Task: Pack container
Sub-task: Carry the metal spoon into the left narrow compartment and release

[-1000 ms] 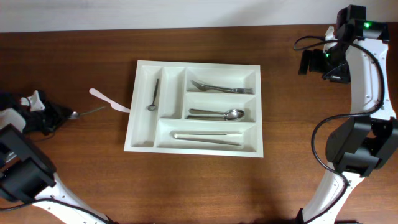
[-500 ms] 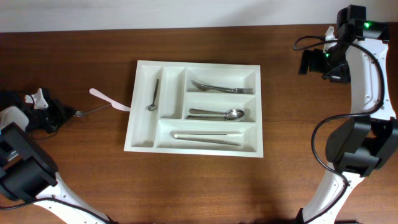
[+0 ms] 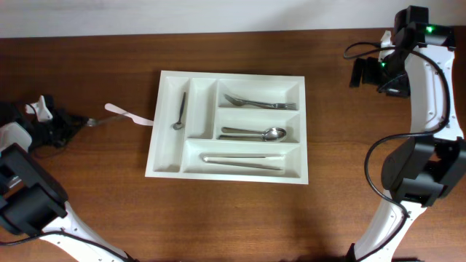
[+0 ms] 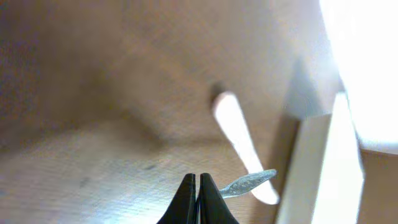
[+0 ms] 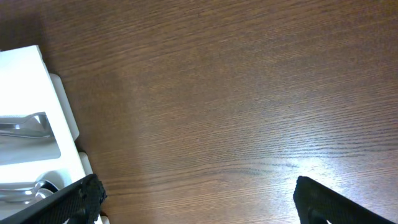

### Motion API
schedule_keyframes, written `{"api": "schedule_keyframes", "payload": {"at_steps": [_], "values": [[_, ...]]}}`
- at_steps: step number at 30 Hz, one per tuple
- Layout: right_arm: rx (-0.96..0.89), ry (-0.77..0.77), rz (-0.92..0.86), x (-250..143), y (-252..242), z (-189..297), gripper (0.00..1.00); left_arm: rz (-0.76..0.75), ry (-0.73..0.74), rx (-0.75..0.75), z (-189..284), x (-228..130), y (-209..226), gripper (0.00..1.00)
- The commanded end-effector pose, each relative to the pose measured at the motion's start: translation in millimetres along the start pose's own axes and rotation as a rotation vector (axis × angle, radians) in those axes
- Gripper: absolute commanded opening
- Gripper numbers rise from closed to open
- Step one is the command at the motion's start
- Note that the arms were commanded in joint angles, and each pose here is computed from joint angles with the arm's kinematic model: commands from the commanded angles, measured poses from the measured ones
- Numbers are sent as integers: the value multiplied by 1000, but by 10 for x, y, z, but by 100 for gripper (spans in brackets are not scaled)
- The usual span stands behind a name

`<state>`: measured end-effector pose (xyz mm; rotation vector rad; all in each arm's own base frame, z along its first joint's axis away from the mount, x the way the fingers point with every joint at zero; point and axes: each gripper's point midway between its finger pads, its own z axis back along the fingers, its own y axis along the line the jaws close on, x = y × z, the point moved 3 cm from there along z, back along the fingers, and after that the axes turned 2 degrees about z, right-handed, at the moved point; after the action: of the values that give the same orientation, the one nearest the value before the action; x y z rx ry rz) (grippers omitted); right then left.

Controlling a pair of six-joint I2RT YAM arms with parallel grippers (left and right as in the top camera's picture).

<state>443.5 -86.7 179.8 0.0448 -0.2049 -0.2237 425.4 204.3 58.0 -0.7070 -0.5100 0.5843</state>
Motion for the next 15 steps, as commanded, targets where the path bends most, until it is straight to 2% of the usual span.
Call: {"api": "schedule_keyframes", "payload": {"at_steps": [1,5,9,15], "values": [[0,-26,0,25,20,92,99,-60,-58,-143,223,246,-403,2],[0,-26,0,25,20,92,99,-70,-81,-152,315,330,-515,2],[0,-26,0,25,20,92,99,-85,-65,-222,332,295,-687,2],[0,-26,0,25,20,92,99,-130,37,-273,17,67,-1089,2]]}}
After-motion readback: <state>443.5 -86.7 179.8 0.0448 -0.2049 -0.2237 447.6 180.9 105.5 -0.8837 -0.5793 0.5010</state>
